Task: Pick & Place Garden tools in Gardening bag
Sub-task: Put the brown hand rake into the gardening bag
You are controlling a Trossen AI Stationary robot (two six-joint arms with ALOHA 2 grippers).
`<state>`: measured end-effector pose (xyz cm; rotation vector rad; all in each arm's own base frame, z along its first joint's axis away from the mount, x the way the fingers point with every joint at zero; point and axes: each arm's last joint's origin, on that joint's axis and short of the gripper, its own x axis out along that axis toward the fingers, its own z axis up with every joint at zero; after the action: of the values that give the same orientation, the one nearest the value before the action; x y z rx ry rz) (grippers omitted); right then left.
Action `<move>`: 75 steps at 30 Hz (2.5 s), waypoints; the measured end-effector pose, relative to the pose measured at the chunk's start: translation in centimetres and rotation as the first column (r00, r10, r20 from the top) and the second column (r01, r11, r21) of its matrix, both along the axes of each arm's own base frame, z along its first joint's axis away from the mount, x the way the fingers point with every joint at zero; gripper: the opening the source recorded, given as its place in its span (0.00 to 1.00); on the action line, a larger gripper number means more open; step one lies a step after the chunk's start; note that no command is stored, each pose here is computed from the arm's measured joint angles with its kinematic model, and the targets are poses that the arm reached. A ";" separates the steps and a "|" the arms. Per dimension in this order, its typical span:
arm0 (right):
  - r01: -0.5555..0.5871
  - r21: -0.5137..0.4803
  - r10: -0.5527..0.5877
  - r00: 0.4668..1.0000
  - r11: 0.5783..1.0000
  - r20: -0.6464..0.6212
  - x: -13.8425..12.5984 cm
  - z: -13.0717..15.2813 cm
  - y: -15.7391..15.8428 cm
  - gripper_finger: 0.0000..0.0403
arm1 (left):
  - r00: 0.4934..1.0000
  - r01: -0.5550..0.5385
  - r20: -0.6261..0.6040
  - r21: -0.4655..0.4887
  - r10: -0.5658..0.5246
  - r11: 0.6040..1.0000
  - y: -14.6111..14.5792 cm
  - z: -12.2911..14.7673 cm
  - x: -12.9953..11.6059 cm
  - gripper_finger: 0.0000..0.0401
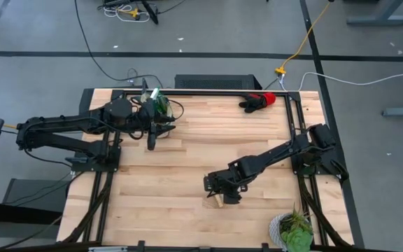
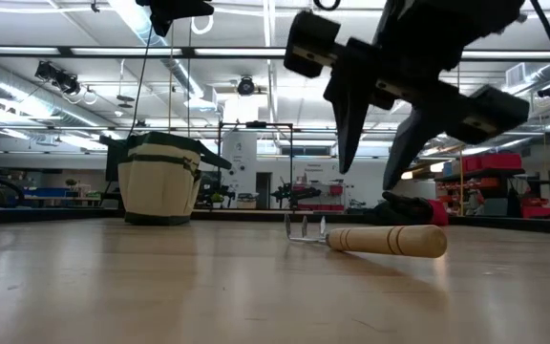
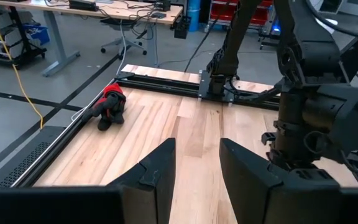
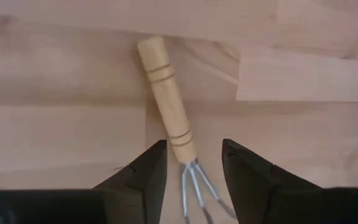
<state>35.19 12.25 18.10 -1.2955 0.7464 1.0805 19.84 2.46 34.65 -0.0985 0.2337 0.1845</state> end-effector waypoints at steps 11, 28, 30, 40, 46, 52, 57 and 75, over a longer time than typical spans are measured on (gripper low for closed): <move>0.326 0.098 -0.328 0.944 0.940 0.007 0.6 0.6 0.3 0.38 | 1.000 0.000 0.001 -0.001 0.000 1.000 0.0 0.0 0.0 0.33; 0.924 0.350 -0.836 0.312 0.156 -0.451 1.6 4.1 1.9 0.38 | 1.000 0.000 0.000 0.000 0.000 1.000 0.0 0.0 0.0 0.33; 0.938 0.335 -0.832 0.252 0.085 -0.495 1.6 4.1 1.9 0.38 | 1.000 0.000 0.000 0.000 0.000 1.000 0.0 0.0 0.0 0.33; 0.957 0.218 -0.791 -0.019 -0.191 -0.611 1.0 2.9 1.6 0.39 | 1.000 0.001 -0.001 0.001 -0.001 1.000 0.0 0.0 0.0 0.33; 0.953 0.166 -0.782 -0.100 -0.253 -0.616 0.8 2.7 1.0 0.44 | 1.000 0.001 -0.002 0.002 -0.001 1.000 0.0 0.0 0.0 0.33; 0.947 0.164 -0.778 -0.121 -0.277 -0.616 1.2 2.5 0.3 0.46 | 1.000 0.001 -0.002 0.002 -0.001 1.000 0.0 0.0 0.0 0.33; 0.952 0.129 -0.780 -0.145 -0.278 -0.608 1.6 1.1 0.2 0.46 | 1.000 0.001 -0.004 0.002 -0.001 1.000 0.0 -0.1 0.0 0.33; 0.961 0.039 -0.797 -0.204 -0.274 -0.569 2.2 -2.5 0.4 0.46 | 0.999 -0.024 -0.038 0.004 0.024 1.000 0.1 -0.4 -0.1 0.33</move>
<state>37.35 12.61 15.58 0.3175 1.2796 -0.0323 19.75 2.52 34.27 -0.0938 0.2705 0.2110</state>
